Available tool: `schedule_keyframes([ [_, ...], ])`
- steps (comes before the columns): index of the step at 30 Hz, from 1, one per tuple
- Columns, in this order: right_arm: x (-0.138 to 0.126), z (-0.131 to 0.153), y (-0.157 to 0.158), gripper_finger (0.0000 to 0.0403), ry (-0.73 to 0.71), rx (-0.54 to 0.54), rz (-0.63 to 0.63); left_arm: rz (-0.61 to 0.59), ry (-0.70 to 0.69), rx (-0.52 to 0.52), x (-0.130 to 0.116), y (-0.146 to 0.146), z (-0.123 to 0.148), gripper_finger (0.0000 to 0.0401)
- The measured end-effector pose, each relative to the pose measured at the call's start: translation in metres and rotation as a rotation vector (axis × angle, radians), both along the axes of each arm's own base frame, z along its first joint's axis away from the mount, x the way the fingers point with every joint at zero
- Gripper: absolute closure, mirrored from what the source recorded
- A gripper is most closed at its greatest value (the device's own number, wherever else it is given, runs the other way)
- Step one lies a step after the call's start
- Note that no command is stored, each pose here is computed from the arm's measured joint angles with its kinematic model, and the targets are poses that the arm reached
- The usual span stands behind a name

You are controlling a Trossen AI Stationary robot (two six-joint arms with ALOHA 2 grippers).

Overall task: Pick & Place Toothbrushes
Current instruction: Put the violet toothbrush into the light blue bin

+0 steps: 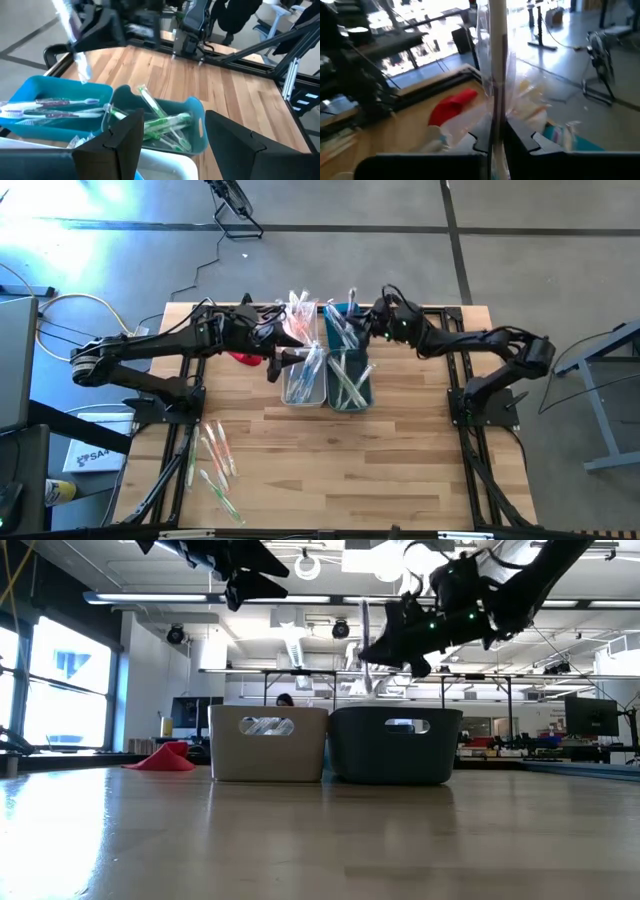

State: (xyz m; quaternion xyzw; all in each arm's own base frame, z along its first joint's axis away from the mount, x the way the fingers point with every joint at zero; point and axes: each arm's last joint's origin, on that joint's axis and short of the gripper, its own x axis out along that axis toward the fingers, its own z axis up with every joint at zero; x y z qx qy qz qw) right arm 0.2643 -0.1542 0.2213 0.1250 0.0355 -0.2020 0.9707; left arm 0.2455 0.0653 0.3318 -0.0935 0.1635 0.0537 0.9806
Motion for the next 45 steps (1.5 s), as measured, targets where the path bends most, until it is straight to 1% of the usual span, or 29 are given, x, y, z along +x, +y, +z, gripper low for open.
schedule_keyframes([
  [4, -0.003, -0.005, -0.017, 0.0382, 0.102, 0.073, -0.063, 0.001, 0.001, 0.0, 0.0, 0.0, 0.0, 0.0194],
  [7, -0.005, -0.009, -0.024, 0.0382, 0.107, 0.116, -0.086, 0.002, 0.001, 0.001, 0.0, 0.0, 0.0, 0.0194],
  [13, -0.005, -0.025, -0.033, 0.0382, 0.139, 0.179, -0.119, 0.002, 0.001, 0.001, 0.0, 0.0, 0.0, 0.0194],
  [18, -0.004, -0.043, -0.038, 0.0382, 0.19, 0.221, -0.133, 0.002, 0.0, 0.001, 0.0, 0.0, 0.0, 0.0194],
  [21, -0.003, -0.049, -0.04, 0.0382, 0.192, 0.25, -0.139, 0.002, 0.0, 0.0, 0.0, 0.0, 0.0, 0.0194],
  [27, -0.002, -0.053, -0.04, 0.0382, 0.196, 0.283, -0.129, 0.002, 0.0, 0.0, 0.0, 0.0, 0.0, 0.0194],
  [34, -0.003, -0.058, -0.039, 0.0382, 0.237, 0.314, -0.134, 0.002, -0.001, 0.0, 0.0, 0.0, 0.0, 0.0194],
  [42, 0.0, -0.078, -0.04, 0.0382, 0.28, 0.358, -0.136, 0.001, -0.001, 0.0, 0.0, 0.0, 0.0, 0.0194],
  [45, 0.0, -0.078, -0.04, 0.0382, 0.277, 0.356, -0.135, 0.001, -0.001, 0.0, 0.0, 0.0, 0.0, 0.0194],
])
